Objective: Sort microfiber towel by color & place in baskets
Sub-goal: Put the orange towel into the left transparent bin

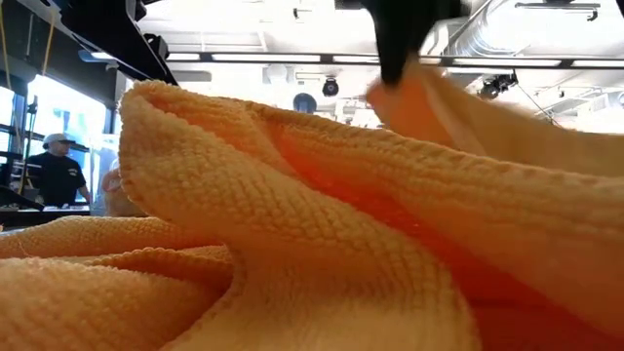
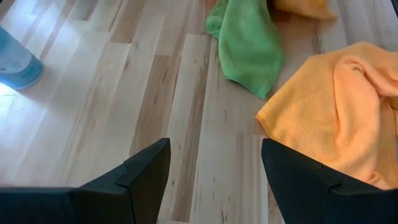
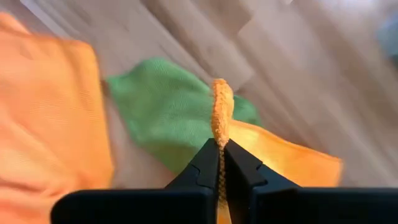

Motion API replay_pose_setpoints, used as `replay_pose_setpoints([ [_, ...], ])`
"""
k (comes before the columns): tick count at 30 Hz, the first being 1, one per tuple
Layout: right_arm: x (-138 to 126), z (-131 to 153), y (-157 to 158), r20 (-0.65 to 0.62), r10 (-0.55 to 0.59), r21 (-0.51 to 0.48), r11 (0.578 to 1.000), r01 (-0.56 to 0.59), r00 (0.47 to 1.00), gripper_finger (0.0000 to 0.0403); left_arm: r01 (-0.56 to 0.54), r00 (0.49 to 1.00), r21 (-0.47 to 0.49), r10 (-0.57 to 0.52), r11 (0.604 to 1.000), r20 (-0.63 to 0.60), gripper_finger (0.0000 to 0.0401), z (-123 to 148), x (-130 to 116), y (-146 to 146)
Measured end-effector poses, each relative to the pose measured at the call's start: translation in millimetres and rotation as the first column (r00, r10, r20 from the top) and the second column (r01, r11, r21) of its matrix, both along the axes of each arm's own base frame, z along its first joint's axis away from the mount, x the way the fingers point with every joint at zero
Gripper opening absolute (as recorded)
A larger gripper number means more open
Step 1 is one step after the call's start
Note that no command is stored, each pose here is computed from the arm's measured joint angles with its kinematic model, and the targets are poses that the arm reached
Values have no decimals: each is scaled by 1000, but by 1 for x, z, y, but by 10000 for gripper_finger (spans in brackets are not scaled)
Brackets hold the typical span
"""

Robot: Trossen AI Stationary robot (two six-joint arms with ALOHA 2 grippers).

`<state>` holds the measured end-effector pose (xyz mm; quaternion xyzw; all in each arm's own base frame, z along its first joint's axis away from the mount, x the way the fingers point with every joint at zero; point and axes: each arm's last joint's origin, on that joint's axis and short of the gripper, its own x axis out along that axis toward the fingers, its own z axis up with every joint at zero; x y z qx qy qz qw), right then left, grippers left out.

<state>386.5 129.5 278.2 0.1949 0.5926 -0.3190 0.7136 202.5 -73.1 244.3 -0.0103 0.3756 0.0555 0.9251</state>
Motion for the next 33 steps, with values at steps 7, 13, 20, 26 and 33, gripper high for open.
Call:
replay_pose_setpoints([
  [7, -22, 95, 19, 375, 22, -131, 991, 30, 927, 2, 1, 1000, -3, -1, 1000, 6, 241, 0, 1, 0],
  [13, -77, 135, 17, 600, -52, -222, 948, 228, 798, 1, 1, 1000, -7, 0, 1000, 15, 241, 1, 1, -1],
  [20, -129, 184, 17, 821, 57, -325, 864, 383, 567, 1, 20, 999, -41, -18, 999, 43, 241, 3, 3, -2],
  [26, -163, 221, 11, 902, 146, -350, 800, 487, 407, 0, 24, 997, -58, -19, 998, 81, 241, 6, 6, -4],
  [33, -185, 262, -8, 911, 173, -369, 748, 552, 374, 0, 38, 972, -45, -26, 998, 235, 241, 19, 17, -1],
])
